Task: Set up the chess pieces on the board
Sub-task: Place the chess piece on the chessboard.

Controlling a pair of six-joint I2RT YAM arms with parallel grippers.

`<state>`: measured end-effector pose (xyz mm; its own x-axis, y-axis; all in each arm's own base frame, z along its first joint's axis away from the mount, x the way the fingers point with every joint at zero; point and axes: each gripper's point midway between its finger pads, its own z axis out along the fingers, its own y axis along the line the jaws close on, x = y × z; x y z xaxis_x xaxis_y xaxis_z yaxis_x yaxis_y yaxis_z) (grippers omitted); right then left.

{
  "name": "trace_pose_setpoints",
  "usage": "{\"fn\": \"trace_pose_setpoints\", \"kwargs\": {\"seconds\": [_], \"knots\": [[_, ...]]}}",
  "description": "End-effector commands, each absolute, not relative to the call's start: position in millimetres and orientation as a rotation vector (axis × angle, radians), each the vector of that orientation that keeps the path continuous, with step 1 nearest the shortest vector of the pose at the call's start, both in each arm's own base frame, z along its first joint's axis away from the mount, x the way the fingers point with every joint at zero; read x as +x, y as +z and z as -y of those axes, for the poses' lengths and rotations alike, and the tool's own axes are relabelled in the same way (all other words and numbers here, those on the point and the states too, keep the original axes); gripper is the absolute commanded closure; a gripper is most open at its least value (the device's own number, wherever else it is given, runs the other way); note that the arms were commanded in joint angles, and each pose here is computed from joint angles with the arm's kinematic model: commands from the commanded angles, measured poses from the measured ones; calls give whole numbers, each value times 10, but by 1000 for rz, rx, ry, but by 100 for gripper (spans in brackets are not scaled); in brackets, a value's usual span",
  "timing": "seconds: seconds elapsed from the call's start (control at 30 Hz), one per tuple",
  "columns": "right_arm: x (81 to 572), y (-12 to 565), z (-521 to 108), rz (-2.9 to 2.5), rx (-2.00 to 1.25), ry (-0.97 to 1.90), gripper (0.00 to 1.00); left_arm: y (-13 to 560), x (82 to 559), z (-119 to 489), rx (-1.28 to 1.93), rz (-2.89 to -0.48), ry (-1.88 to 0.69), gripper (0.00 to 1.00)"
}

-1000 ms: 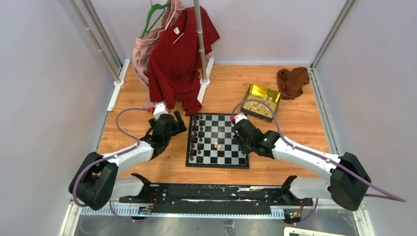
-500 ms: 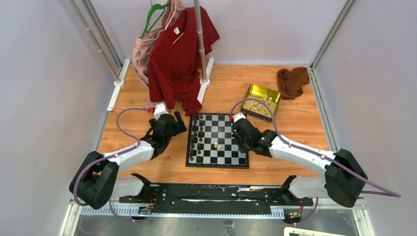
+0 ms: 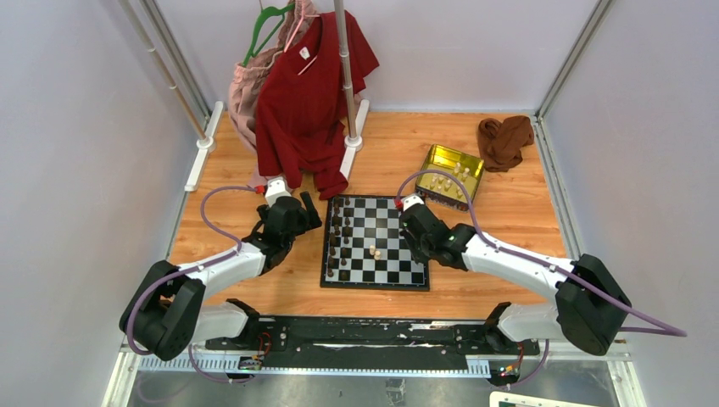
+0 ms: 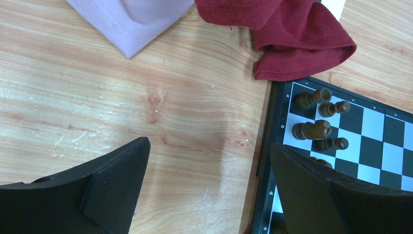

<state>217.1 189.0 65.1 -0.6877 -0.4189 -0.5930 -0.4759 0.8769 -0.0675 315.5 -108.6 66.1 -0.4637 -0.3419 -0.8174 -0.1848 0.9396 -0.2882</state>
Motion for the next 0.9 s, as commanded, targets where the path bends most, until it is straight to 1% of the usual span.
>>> {"fn": "trace_pose_setpoints", "kwargs": {"seconds": [0.0,0.17,0.23,0.27,0.3,0.37,0.43,0.47,0.63,0.87], "knots": [[2209,588,-1792,-2423,-637,71,100,696,3211,1056,-395,-2033,-189,0],[2209,547,-1773,-2431,-637,67,100,676,3209,1060,-394,-2038,-190,0],[2207,534,-1775,-2432,-641,65,98,665,3206,1059,-393,-2041,-188,0],[2210,534,-1775,-2431,-641,65,95,659,3205,1059,-394,-2042,-187,0],[2211,537,-1775,-2430,-641,66,90,660,3206,1057,-395,-2041,-186,0],[2216,559,-1777,-2423,-639,70,77,663,3207,1056,-394,-2041,-186,0],[2219,601,-1781,-2413,-638,77,69,669,3208,1057,-395,-2039,-188,0],[2220,625,-1782,-2409,-637,80,68,671,3208,1057,-396,-2038,-189,0],[2201,743,-1789,-2393,-635,105,65,678,3208,1067,-397,-2038,-196,0],[2093,1005,-1918,-2332,-677,145,64,697,3203,1059,-394,-2032,-196,0]]}}
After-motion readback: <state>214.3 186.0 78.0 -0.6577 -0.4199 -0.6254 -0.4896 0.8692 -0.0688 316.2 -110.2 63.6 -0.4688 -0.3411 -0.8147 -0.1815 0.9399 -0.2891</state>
